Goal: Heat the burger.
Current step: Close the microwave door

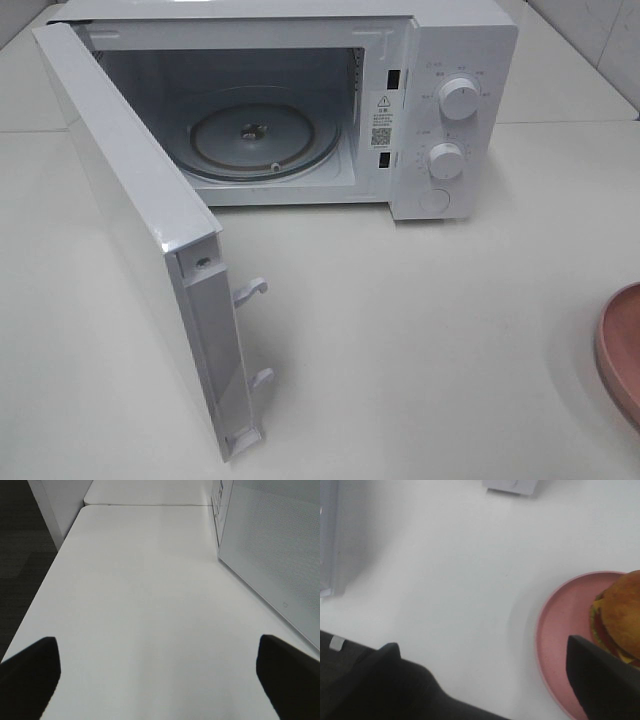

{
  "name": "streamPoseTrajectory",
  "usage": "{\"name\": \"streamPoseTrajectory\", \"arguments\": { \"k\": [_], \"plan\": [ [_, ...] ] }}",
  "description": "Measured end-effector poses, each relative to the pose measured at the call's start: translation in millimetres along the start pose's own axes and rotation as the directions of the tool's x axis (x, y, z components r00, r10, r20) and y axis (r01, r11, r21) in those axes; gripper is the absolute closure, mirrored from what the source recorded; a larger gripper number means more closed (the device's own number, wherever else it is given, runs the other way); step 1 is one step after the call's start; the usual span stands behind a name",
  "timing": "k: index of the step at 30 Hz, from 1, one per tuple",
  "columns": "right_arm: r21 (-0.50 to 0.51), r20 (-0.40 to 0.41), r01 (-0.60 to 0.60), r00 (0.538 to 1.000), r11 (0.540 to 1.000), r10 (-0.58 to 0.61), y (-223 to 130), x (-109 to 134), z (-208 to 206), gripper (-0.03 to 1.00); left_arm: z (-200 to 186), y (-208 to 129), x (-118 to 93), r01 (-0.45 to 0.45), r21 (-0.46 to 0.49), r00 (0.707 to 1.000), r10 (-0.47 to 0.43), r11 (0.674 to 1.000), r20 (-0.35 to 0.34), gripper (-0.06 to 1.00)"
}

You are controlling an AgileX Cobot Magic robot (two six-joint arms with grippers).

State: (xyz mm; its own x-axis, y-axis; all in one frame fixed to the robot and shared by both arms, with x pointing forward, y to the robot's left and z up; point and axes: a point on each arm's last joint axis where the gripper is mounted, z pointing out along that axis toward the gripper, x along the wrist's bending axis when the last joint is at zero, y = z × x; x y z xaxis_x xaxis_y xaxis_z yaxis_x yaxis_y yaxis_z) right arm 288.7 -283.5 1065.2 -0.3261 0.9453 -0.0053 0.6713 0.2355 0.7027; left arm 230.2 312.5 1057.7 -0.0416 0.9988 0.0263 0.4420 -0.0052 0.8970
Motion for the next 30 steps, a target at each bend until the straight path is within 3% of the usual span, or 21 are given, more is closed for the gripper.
{"name": "streamPoseTrajectory", "arguments": {
  "k": [8,18,30],
  "plan": [
    [-0.142,0.138,-0.08,0.985,0.987,0.099,-24.1,-9.1,-17.5,0.18,0.0,0.0,0.0,0.0,0.0,1.0,0.0,1.0,0.0,-0.04],
    [-0.312,0.236,-0.144,0.946,0.939,0.223,-52.0,-1.6,-29.6,0.2,0.0,0.0,0.0,0.0,0.0,1.0,0.0,1.0,0.0,-0.04],
    [-0.32,0.256,-0.157,0.935,0.934,0.245,-52.5,-0.9,-30.0,0.2,0.0,0.0,0.0,0.0,0.0,1.0,0.0,1.0,0.0,-0.04]
  ]
}}
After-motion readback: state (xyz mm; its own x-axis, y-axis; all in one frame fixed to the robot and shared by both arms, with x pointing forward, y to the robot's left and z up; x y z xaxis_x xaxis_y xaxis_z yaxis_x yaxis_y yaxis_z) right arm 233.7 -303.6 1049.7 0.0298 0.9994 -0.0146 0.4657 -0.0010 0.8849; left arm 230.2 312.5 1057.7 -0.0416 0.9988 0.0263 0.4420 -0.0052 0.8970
